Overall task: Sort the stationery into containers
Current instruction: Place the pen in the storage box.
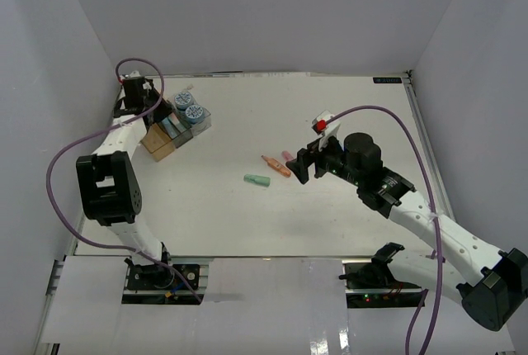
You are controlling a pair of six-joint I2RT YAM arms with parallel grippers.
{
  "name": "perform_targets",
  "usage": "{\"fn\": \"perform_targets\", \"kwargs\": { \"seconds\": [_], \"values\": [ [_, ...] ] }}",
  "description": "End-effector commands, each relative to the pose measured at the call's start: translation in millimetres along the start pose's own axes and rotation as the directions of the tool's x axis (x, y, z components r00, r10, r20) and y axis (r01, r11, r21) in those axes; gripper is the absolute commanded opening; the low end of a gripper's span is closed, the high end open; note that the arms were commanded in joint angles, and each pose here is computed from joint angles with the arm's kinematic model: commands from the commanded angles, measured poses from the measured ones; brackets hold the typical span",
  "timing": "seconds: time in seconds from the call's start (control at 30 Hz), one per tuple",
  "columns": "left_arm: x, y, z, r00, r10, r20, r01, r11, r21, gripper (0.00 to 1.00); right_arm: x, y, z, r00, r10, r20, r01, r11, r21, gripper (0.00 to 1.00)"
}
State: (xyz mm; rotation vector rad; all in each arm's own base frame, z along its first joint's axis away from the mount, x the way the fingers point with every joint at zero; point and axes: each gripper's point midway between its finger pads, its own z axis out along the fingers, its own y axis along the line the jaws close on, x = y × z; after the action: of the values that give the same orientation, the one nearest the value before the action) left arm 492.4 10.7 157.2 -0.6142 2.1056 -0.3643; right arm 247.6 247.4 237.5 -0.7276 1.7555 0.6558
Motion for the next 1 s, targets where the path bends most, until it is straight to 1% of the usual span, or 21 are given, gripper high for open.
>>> {"fn": "perform_targets", "kwargs": {
  "seconds": [0.0, 0.03, 0.17, 0.23, 0.27, 0.33, 0.37, 0.4, 0.43, 0.47, 0.57, 0.6, 0.67, 0.7, 0.77, 0.8, 0.83, 0.87, 0.9, 0.93, 0.97],
  "values": [
    [-13.2, 11.3, 7.3, 0.998, -0.055, 0.007, 0.055, 0.997, -0.053, 0.16, -20.4, -5.6, -4.7, 0.996, -0.003, 0.088, 0.0, 0.999, 0.038, 0.9],
    [-6.6, 16.8, 17.1, 0.998, -0.058, -0.015, 0.057, 0.996, -0.065, 0.18, -20.6, -7.1, -5.0, 0.996, -0.003, 0.09, -0.001, 0.999, 0.045, 0.9],
    [-2.6, 25.6, 32.2, 0.997, -0.07, -0.037, 0.066, 0.993, -0.093, 0.3, -18.1, -10.8, -4.9, 0.996, -0.002, 0.085, -0.003, 0.998, 0.065, 0.9],
    [-0.1, 28.1, 36.2, 0.996, -0.076, -0.048, 0.071, 0.992, -0.1, 0.34, -17.4, -12.1, -5.2, 0.996, -0.004, 0.084, -0.002, 0.997, 0.075, 0.9],
    [-1.0, 28.8, 36.4, 0.996, -0.077, -0.047, 0.072, 0.992, -0.102, 0.4, -17.1, -12.8, -5.1, 0.996, -0.006, 0.084, -0.001, 0.997, 0.078, 0.9],
    [-2.2, 28.5, 36.6, 0.996, -0.077, -0.044, 0.072, 0.992, -0.103, 0.47, -15.5, -15.4, -3.9, 0.997, -0.003, 0.078, -0.004, 0.996, 0.09, 0.9],
    [-3.6, 27.1, 35.7, 0.997, -0.072, -0.041, 0.068, 0.993, -0.101, 0.55, -15.0, -15.9, -3.4, 0.997, -0.004, 0.075, -0.003, 0.996, 0.092, 0.9],
    [-4.2, 26.2, 34.0, 0.997, -0.071, -0.042, 0.066, 0.993, -0.099, 0.58, -12.9, -16.1, -1.7, 0.998, 0.0, 0.068, -0.007, 0.996, 0.092, 0.9],
    [-7.5, 24.6, 31.2, 0.997, -0.069, -0.035, 0.065, 0.993, -0.094, 0.61, -11.5, -23.2, -1.5, 0.998, 0.001, 0.064, -0.009, 0.991, 0.133, 0.9],
    [-8.5, 22.7, 28.7, 0.998, -0.061, -0.034, 0.058, 0.994, -0.09, 0.67, -11.4, -24.8, -1.1, 0.998, 0.004, 0.063, -0.013, 0.99, 0.142, 0.9],
    [-13.4, 17.6, 16.8, 0.999, -0.048, -0.026, 0.046, 0.996, -0.075, 0.73, -5.5, -37.2, 0.6, 0.999, 0.023, 0.049, -0.033, 0.978, 0.207, 0.9],
    [-11.7, 15.8, 13.1, 0.999, -0.039, -0.032, 0.037, 0.997, -0.063, 0.77, -1.0, -42.3, 2.5, 0.999, 0.039, 0.037, -0.047, 0.971, 0.233, 0.9],
    [-12.3, 9.5, 2.5, 0.999, -0.024, -0.032, 0.023, 0.999, -0.038, 0.82, 11.5, -62.8, 3.2, 0.998, 0.067, 0.006, -0.066, 0.941, 0.331, 0.9],
    [-18.5, -0.9, -11.8, 1.0, -0.013, -0.017, 0.013, 1.0, 0.003, 0.87, 15.7, -72.4, 2.8, 0.997, 0.082, 0.001, -0.077, 0.925, 0.371, 0.9],
    [-10.5, -5.9, -25.8, 1.0, -0.003, -0.03, 0.005, 0.999, 0.04, 0.92, 43.0, -98.0, 0.4, 0.986, 0.157, -0.063, -0.11, 0.877, 0.468, 0.92],
    [-15.3, -18.9, -44.1, 1.0, 0.02, -0.011, -0.019, 0.996, 0.093, 0.98, 49.6, -106.8, -0.7, 0.98, 0.189, -0.068, -0.13, 0.858, 0.497, 0.92],
    [-3.1, -16.5, -49.4, 0.999, 0.026, -0.033, -0.023, 0.994, 0.104, 0.98, 57.3, -114.4, -0.9, 0.969, 0.239, -0.065, -0.17, 0.835, 0.524, 0.93],
    [0.1, -19.3, -56.7, 0.999, 0.04, -0.03, -0.036, 0.991, 0.127, 0.98, 73.3, -131.2, -3.1, 0.955, 0.285, -0.078, -0.191, 0.797, 0.573, 0.95],
    [-2.7, -29.6, -73.4, 0.998, 0.06, -0.004, -0.059, 0.984, 0.171, 0.98, 79.8, -139.7, -4.3, 0.948, 0.309, -0.078, -0.204, 0.775, 0.598, 0.96],
    [4.8, -37.0, -81.8, 0.995, 0.103, -0.009, -0.099, 0.97, 0.224, 0.98, 87.4, -148.0, -4.8, 0.941, 0.329, -0.084, -0.208, 0.753, 0.624, 0.97],
    [22.1, -35.7, -83.9, 0.991, 0.13, -0.025, -0.12, 0.961, 0.249, 0.98, 102.8, -159.6, -4.9, 0.925, 0.366, -0.1, -0.213, 0.719, 0.662, 0.98]
  ]
}}
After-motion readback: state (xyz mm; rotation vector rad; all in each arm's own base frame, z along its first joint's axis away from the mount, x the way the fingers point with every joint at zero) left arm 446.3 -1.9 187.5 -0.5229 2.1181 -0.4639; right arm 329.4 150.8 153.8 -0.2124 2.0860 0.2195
